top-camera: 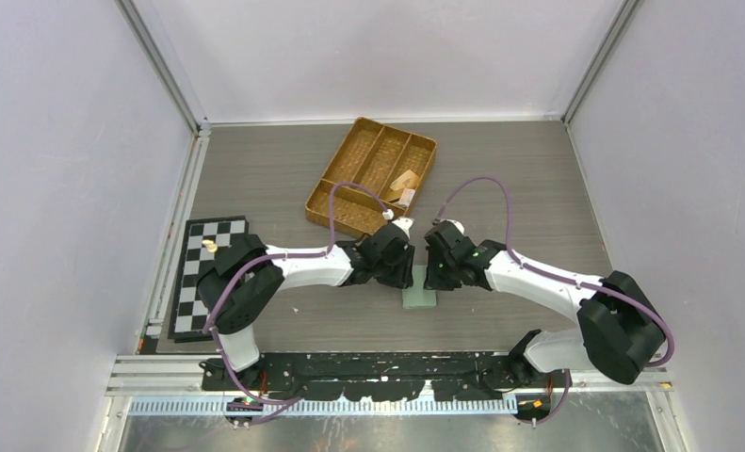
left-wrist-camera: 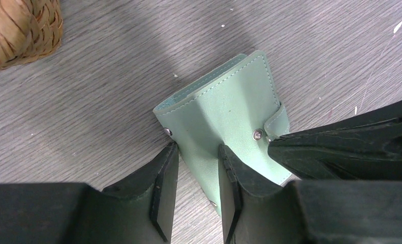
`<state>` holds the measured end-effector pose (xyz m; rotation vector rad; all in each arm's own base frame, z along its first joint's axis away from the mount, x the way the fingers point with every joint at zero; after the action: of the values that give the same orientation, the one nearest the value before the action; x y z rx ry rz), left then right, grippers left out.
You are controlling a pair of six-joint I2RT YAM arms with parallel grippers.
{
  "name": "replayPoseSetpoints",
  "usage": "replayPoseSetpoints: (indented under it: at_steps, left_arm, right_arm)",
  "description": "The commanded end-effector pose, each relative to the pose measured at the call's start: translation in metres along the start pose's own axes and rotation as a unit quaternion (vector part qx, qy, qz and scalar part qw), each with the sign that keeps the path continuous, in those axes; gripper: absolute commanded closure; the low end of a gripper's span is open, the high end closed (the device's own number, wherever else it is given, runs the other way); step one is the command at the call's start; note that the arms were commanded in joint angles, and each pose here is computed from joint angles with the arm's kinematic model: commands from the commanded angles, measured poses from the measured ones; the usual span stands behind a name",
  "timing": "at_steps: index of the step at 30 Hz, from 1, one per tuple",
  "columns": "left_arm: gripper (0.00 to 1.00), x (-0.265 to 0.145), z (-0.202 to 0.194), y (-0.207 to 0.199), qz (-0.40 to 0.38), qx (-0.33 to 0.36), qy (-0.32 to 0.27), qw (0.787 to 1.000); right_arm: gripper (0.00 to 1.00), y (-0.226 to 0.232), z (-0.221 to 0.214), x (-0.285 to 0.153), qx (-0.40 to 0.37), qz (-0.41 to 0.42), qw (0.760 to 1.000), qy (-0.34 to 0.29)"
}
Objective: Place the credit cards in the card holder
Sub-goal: Close the card holder at the center of the board.
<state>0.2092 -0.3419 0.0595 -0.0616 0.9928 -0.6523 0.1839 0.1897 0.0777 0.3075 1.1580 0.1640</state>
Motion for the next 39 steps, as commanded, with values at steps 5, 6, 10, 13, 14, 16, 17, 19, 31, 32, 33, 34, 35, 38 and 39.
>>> replayPoseSetpoints:
  at_steps: [5,6,10,13,14,16,17,19,31,32,33,34,35,38,39]
  left_arm:
    - [0.73,0.013,-0.025,0.025,0.06,0.02,0.035,0.997]
    - [0.73,0.013,-0.025,0.025,0.059,0.02,0.035,0.997]
    - [0.73,0.013,-0.026,0.025,0.059,0.02,0.036,0.997]
    - [0.74,0.013,-0.026,0.026,0.06,0.019,0.035,0.997]
    - [0.74,0.013,-0.027,0.026,0.06,0.019,0.036,0.997]
    - [0.75,0.013,-0.028,0.028,0.062,0.02,0.037,0.997]
    - [0.75,0.013,-0.029,0.028,0.063,0.02,0.037,0.997]
    - [0.75,0.013,-0.028,0.028,0.062,0.019,0.036,0.997]
    - [0.75,0.014,-0.028,0.027,0.061,0.02,0.037,0.997]
    - [0.76,0.014,-0.028,0.027,0.06,0.019,0.038,0.997]
    - [0.76,0.014,-0.028,0.026,0.059,0.019,0.038,0.997]
    - [0.75,0.014,-0.028,0.026,0.059,0.018,0.038,0.997]
    - [0.76,0.014,-0.027,0.025,0.057,0.019,0.037,0.997]
    - [0.76,0.015,-0.027,0.025,0.057,0.019,0.038,0.997]
    - [0.76,0.015,-0.027,0.025,0.057,0.019,0.038,0.997]
  right_arm:
    - [0.99,0.002,0.007,0.004,-0.007,-0.001,1.0,-0.005]
    - [1.0,0.002,0.008,0.005,-0.007,-0.002,1.0,-0.005]
    - [0.99,0.006,0.01,0.006,-0.01,0.0,1.0,-0.003]
    - [1.0,0.006,0.014,0.006,-0.007,-0.003,1.0,-0.011]
    - [1.0,0.006,0.015,0.005,-0.006,-0.006,1.0,-0.013]
    - [1.0,0.005,0.017,0.002,-0.005,-0.011,1.0,-0.02]
    - [1.0,0.005,0.018,0.001,-0.004,-0.011,1.0,-0.022]
    - [1.0,0.005,0.02,-0.001,-0.003,-0.012,1.0,-0.026]
    - [1.0,0.014,0.016,0.002,-0.008,0.013,1.0,-0.006]
    - [0.99,0.015,0.016,0.002,-0.007,0.015,1.0,-0.005]
    - [1.0,0.015,0.015,0.003,-0.008,0.016,1.0,-0.003]
    - [1.0,0.015,0.016,0.004,-0.008,0.017,1.0,-0.002]
    - [1.0,0.015,0.015,0.005,-0.008,0.017,1.0,0.001]
    - [1.0,0.018,0.013,0.007,-0.009,0.024,1.0,0.007]
    - [1.0,0.02,0.012,0.008,-0.008,0.032,0.999,0.013]
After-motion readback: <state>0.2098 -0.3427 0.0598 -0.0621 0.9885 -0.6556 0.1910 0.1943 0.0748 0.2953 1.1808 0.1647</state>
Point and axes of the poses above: each gripper's point midway between its finger pads, its own x axis out along the fingers, its own y axis along the line the jaws close on, z = x × y, the point moved 4 cm from there along -x, back along the fingers, and after that the axes turned 4 degrees about x, right-handed, at the moved point
